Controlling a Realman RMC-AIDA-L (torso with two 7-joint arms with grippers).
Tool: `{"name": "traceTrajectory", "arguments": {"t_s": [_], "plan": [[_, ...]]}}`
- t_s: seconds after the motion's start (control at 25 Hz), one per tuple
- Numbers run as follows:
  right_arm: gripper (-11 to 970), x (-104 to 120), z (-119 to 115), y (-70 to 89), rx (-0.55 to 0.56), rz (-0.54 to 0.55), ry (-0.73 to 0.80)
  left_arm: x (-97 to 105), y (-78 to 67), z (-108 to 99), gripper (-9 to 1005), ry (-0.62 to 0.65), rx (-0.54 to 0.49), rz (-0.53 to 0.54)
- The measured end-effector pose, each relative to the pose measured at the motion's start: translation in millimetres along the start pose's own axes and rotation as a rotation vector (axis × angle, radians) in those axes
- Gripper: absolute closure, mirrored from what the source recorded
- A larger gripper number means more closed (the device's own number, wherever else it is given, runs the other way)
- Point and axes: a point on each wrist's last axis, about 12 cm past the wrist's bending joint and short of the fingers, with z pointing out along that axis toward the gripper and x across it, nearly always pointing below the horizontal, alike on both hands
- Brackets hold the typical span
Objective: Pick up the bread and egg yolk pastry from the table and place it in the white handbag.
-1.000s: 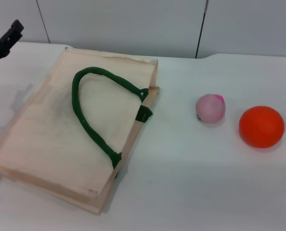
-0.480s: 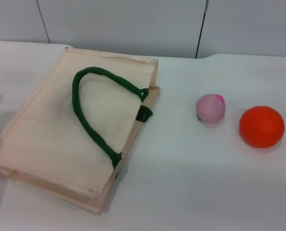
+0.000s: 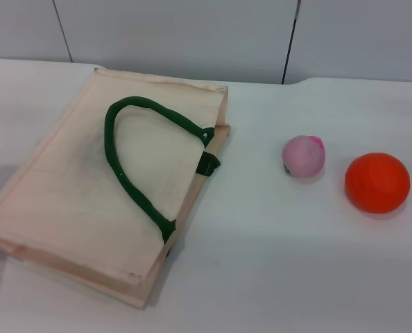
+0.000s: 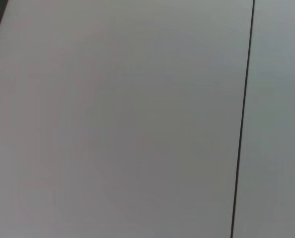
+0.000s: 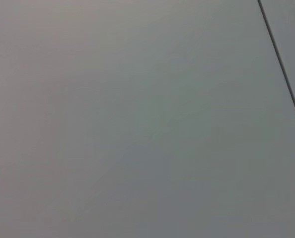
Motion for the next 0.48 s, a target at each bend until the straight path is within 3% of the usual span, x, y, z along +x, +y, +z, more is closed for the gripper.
{"name": "traceTrajectory", "arguments": {"t_s": [0.48], "plan": [[67,-0.4,0.9,0.0,-0.001,0.001,-0.001,0.6,-0.3,-0.4,118,0.001,-0.006,-0.005]]}}
